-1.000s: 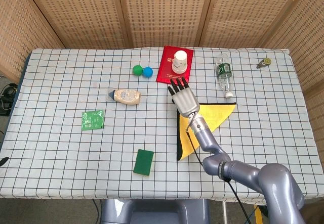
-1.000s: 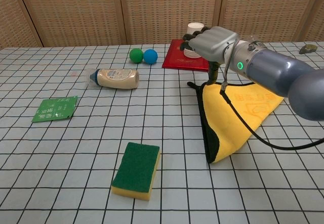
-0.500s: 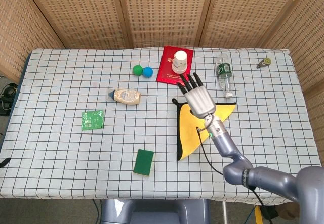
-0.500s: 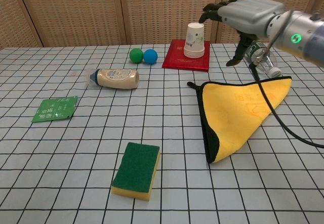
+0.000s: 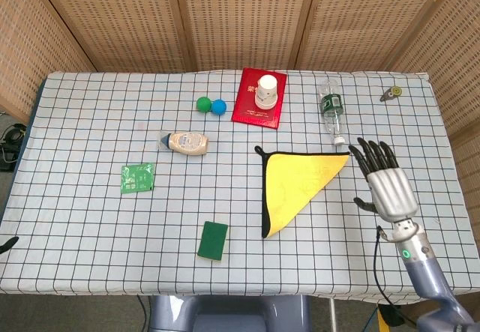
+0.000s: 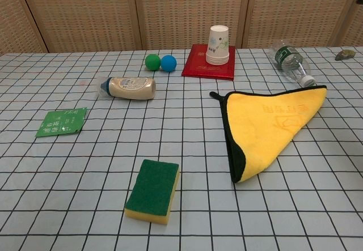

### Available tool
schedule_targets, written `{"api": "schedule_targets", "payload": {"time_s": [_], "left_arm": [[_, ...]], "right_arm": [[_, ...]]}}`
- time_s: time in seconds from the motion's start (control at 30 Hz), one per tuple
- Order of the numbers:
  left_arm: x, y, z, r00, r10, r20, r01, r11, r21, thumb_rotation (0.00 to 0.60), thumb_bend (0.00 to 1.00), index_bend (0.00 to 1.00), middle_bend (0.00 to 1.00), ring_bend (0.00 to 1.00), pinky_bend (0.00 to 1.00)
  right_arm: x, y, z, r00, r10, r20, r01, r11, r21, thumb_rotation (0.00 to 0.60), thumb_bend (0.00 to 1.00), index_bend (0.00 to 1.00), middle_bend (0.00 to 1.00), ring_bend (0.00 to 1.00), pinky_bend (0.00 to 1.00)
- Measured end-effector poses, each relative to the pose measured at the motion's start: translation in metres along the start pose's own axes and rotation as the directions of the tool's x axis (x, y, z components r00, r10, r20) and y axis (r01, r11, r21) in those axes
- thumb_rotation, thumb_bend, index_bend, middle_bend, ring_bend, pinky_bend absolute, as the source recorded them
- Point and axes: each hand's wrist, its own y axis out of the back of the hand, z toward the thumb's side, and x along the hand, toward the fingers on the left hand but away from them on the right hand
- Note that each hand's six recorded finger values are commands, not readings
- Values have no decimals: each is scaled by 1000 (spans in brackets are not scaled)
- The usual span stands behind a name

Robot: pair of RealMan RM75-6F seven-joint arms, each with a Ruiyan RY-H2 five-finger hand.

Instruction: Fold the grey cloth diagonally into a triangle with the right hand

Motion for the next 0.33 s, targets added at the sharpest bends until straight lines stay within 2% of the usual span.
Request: {"api": "schedule_targets", "payload": {"time_s": [0.17, 0.33], "left_arm": [[-5, 1, 4, 1000, 12, 23, -12, 1000, -3, 600, 0, 0, 0, 0, 0], [-9, 4, 6, 999, 27, 32, -27, 1000, -6, 600, 0, 0, 0, 0, 0]], "right_arm": [[55, 9, -26, 998, -4, 61, 9, 996, -94, 600, 0, 23, 0, 0, 0], [89, 13, -42, 994, -19, 111, 31, 993, -112, 600, 0, 24, 0, 0, 0]]}}
